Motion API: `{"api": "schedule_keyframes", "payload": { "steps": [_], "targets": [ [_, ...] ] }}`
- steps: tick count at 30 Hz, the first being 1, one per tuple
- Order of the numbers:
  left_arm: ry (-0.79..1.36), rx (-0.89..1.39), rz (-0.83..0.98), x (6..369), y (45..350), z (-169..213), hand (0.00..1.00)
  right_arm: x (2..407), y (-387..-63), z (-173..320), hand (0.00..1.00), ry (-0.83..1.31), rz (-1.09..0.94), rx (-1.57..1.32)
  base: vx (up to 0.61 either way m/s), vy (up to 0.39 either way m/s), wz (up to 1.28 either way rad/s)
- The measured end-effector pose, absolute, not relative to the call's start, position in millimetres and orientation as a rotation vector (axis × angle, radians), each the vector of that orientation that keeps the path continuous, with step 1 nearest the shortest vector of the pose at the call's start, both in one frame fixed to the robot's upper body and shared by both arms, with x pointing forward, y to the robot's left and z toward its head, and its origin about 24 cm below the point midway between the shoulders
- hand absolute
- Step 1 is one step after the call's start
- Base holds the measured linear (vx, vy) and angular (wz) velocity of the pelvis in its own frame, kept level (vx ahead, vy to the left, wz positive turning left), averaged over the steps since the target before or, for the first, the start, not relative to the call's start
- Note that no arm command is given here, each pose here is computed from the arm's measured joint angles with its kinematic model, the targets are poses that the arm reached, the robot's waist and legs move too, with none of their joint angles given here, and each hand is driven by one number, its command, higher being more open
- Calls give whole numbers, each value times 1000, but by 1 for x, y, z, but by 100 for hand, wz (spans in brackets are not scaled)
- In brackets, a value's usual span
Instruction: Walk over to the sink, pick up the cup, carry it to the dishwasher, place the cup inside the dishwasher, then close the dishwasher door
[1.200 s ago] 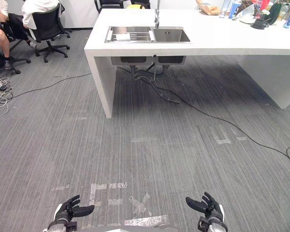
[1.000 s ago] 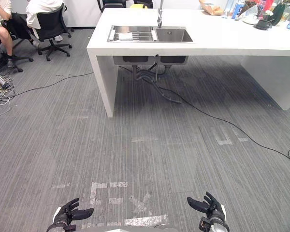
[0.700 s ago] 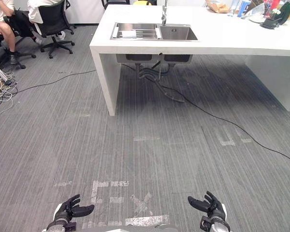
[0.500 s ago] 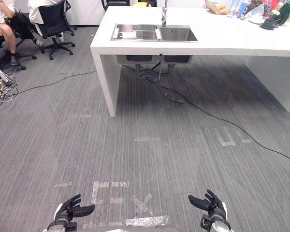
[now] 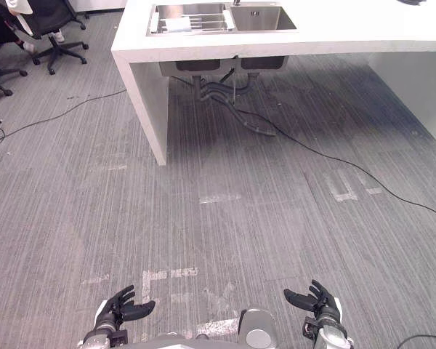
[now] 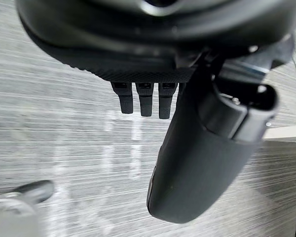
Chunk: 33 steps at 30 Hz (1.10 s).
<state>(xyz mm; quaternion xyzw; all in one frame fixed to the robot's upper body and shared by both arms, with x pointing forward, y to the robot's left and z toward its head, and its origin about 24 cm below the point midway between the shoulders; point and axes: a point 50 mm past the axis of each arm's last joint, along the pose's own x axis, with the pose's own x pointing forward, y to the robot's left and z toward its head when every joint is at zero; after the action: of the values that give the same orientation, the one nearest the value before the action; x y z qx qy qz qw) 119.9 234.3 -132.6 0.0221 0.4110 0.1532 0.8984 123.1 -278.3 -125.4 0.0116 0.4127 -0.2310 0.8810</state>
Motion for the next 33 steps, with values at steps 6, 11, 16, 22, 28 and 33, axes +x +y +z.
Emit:
{"api": "schedule_keyframes", "payload": {
  "steps": [6,11,16,22,28,33],
  "targets": [
    [777,51,311,149,237,-123,90,123,-294,-119,90,852,-493,-23,503,-105,60],
    [795,-6,303,146,221,-129,90,114,-294,-122,90,879,-500,-15,633,-349,46],
    [659,-103,325,167,217,-110,90,127,-292,-118,90,811,-522,18,615,-246,-2],
    [355,-187,340,200,207,-54,90,130,-290,-118,90,812,-518,10,516,35,-34],
    [-44,-266,327,226,196,34,90,117,-272,-131,90,873,-508,42,598,238,-15],
    [-452,-239,505,215,219,111,90,110,-249,-141,90,921,-433,79,578,55,-7]
  ]
}}
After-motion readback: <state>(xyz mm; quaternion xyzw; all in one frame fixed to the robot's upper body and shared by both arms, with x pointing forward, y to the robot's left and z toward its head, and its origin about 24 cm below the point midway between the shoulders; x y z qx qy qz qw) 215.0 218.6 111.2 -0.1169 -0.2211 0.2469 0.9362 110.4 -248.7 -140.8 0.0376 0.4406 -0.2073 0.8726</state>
